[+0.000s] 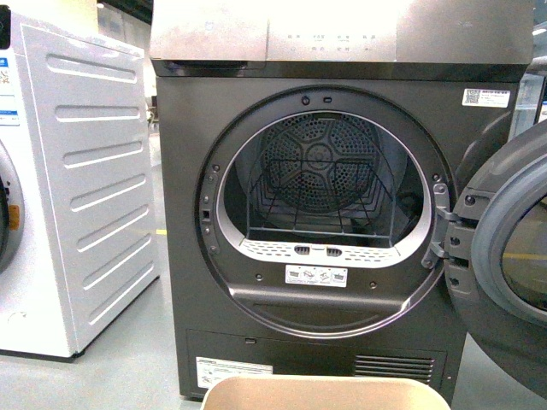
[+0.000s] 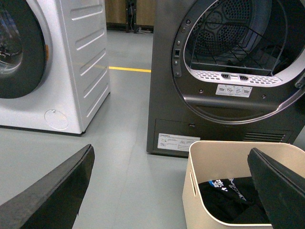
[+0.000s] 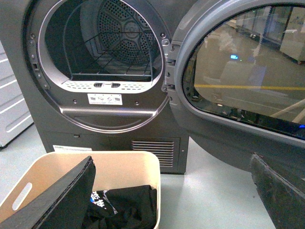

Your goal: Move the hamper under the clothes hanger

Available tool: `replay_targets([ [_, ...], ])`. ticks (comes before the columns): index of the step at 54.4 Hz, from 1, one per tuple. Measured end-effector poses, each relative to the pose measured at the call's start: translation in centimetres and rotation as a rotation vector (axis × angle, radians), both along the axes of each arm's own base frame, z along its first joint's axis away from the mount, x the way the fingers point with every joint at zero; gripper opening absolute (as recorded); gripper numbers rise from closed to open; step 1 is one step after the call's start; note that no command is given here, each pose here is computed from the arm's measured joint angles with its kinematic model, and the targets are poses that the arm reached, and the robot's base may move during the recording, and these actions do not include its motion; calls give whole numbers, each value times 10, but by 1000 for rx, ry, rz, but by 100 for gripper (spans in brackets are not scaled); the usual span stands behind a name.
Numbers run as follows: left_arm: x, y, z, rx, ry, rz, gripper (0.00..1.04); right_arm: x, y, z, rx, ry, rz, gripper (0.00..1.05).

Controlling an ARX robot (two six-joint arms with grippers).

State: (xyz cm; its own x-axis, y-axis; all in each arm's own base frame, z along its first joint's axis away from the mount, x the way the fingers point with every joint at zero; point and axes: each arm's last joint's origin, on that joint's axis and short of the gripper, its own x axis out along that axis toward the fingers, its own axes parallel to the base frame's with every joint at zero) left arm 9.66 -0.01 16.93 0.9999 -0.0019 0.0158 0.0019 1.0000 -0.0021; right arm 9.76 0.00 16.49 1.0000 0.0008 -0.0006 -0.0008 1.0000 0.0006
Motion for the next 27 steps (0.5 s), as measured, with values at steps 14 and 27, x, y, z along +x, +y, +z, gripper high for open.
replay_targets([
  [14, 0, 0, 0, 0, 0, 1, 98, 0, 0, 0, 0, 0, 0, 97],
  [27, 0, 0, 0, 0, 0, 1, 98, 0, 0, 0, 0, 0, 0, 97],
])
